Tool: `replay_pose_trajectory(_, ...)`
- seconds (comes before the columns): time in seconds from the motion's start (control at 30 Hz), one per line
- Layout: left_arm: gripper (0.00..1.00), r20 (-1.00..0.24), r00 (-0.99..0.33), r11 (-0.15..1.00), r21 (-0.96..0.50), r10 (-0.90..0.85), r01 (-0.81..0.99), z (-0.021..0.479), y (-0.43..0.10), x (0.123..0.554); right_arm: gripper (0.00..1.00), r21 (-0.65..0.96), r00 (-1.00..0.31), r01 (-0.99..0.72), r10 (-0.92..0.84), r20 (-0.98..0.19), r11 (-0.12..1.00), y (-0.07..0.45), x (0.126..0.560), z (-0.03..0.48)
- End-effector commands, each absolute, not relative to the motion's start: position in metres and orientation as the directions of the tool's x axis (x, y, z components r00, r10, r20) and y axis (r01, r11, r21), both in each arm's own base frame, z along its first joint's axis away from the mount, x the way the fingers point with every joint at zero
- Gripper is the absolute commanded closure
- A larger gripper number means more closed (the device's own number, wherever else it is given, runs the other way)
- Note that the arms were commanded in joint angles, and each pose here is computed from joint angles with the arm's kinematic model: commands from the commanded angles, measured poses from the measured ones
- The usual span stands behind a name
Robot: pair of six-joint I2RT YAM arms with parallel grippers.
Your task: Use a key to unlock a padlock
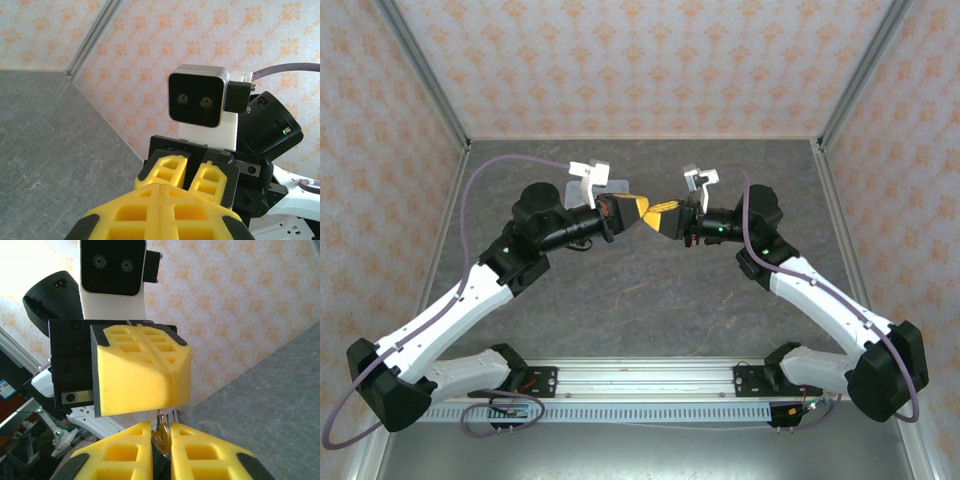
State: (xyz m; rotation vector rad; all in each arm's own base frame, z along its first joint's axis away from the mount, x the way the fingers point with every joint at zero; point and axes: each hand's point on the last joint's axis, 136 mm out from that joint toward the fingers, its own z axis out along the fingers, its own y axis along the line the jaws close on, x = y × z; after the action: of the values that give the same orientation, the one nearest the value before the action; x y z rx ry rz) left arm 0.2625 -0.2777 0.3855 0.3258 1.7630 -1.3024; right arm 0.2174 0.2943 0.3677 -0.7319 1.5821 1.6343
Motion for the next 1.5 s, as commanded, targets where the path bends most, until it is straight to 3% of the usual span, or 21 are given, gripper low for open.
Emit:
replay_pose_trajectory(0.0, 1.00, -0.795, -0.536, 0.412, -0.606, -0.283, 0.680, 0.392, -0.280, 0.263, 0.90, 0.527, -0.522, -0.850, 0.124, -0.844, 0.017, 0.292, 0.208, 0.378)
replay_pose_trajectory(0.17, 1.00, -0.797, -0.529, 0.422, -0.603, -0.290, 0.677, 0.393, -0.277, 0.264, 0.95, 0.537, -0.531, -0.842, 0.105, -0.841, 0.043, 0.292, 0.210, 0.369)
replay_pose_trajectory(0.47, 1.00, -0.807, -0.523, 0.412, -0.590, -0.274, 0.695, 0.395, -0.279, 0.261, 0.58, 0.543, -0.533, -0.838, 0.141, -0.835, 0.049, 0.290, 0.212, 0.380)
replay_pose_trajectory(0.6, 1.00, -0.808, -0.526, 0.418, -0.589, -0.268, 0.692, 0.393, -0.279, 0.262, 0.49, 0.554, -0.542, -0.831, 0.145, -0.828, 0.054, 0.291, 0.216, 0.382)
replay_pose_trajectory(0.93, 1.00, -0.798, -0.542, 0.456, -0.598, -0.263, 0.660, 0.384, -0.278, 0.269, 0.56, 0.558, -0.550, -0.830, 0.138, -0.823, 0.022, 0.297, 0.218, 0.385)
replay_pose_trajectory(1.47, 1.00, -0.776, -0.575, 0.521, -0.614, -0.260, 0.593, 0.365, -0.278, 0.285, 0.52, 0.562, -0.558, -0.827, 0.105, -0.823, 0.013, 0.300, 0.213, 0.376)
